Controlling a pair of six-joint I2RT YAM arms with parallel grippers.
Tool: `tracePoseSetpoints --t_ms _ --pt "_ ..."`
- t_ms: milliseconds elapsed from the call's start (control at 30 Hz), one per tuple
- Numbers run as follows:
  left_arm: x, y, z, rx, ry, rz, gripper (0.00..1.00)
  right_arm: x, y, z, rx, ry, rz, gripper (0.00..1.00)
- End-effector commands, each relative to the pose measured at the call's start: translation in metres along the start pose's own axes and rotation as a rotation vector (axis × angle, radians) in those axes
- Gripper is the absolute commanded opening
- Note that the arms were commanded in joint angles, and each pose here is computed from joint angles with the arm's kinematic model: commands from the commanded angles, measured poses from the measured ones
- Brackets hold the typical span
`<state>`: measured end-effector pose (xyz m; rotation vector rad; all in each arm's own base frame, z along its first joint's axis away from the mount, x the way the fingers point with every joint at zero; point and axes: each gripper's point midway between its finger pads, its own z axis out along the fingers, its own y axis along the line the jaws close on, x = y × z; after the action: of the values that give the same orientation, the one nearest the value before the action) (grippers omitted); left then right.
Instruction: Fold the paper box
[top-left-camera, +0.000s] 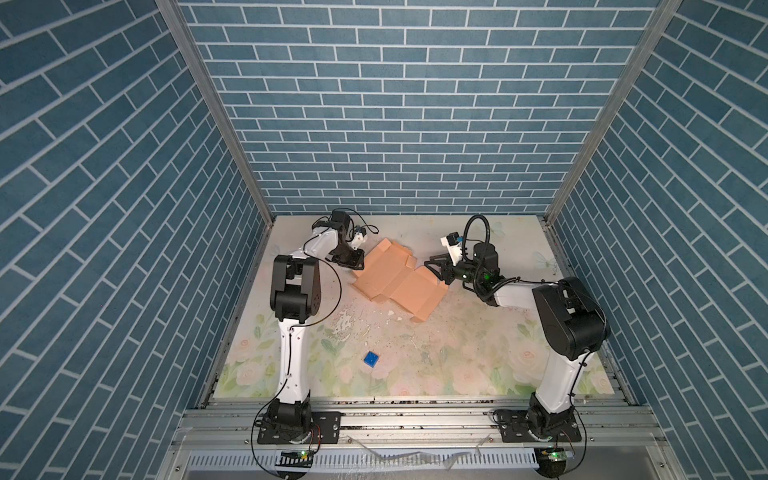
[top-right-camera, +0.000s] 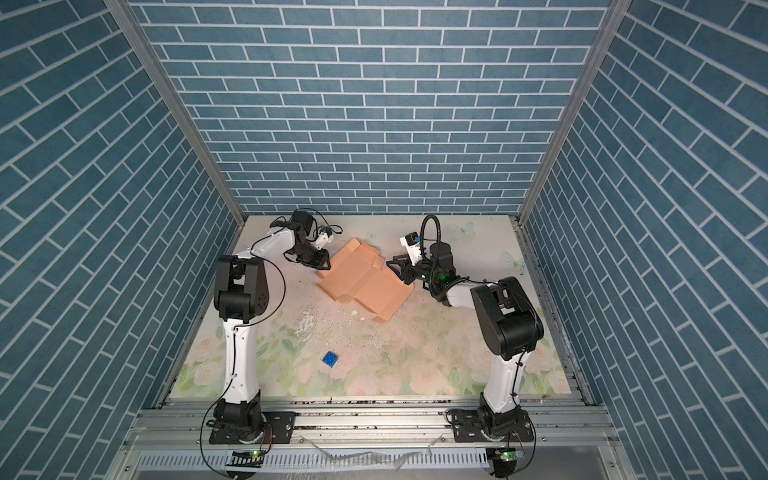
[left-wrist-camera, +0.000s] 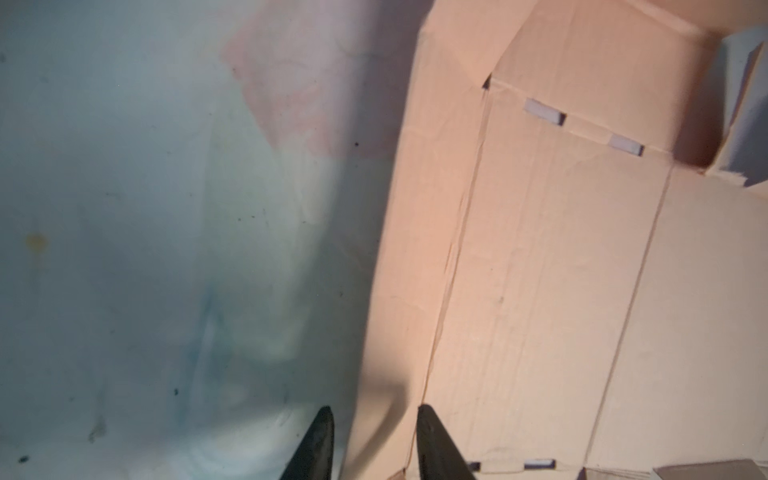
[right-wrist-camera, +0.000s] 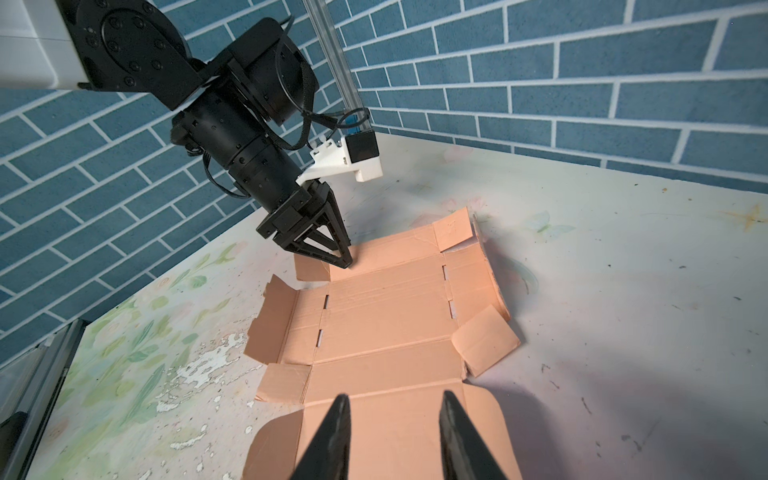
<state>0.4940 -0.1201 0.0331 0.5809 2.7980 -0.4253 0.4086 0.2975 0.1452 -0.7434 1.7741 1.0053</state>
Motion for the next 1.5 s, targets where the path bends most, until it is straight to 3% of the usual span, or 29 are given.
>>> tracePoseSetpoints --t_ms 0,200,567,733,1000,1233,1467 --pt "0.003 0.002 0.002 -0.001 0.025 -0.005 0.37 -0.006 0.002 0.004 -0.015 -0.010 -0.049 0.37" --pt "0.000 0.000 0.003 0.013 0.016 -0.012 0.34 -0.005 0.003 0.005 -0.016 -0.007 -0.049 0.36" --pt "-0.005 -0.013 0.001 0.047 0.007 0.001 0.11 -0.006 0.002 0.004 -0.010 -0.010 -0.054 0.37" --pt "-0.008 -0.019 -0.002 0.007 -0.009 0.030 0.08 -0.006 0.003 0.003 -0.005 -0.014 -0.057 0.36" --pt "-0.013 -0.020 -0.021 -0.214 -0.041 0.117 0.03 -0.009 0.001 0.000 0.019 -0.030 -0.063 0.36" --pt "-0.015 -0.033 -0.063 -0.594 -0.096 0.275 0.03 -0.016 -0.002 -0.006 0.059 -0.069 -0.077 0.36" --pt "-0.015 -0.059 -0.107 -0.865 -0.177 0.389 0.02 -0.025 -0.004 -0.016 0.109 -0.138 -0.088 0.36"
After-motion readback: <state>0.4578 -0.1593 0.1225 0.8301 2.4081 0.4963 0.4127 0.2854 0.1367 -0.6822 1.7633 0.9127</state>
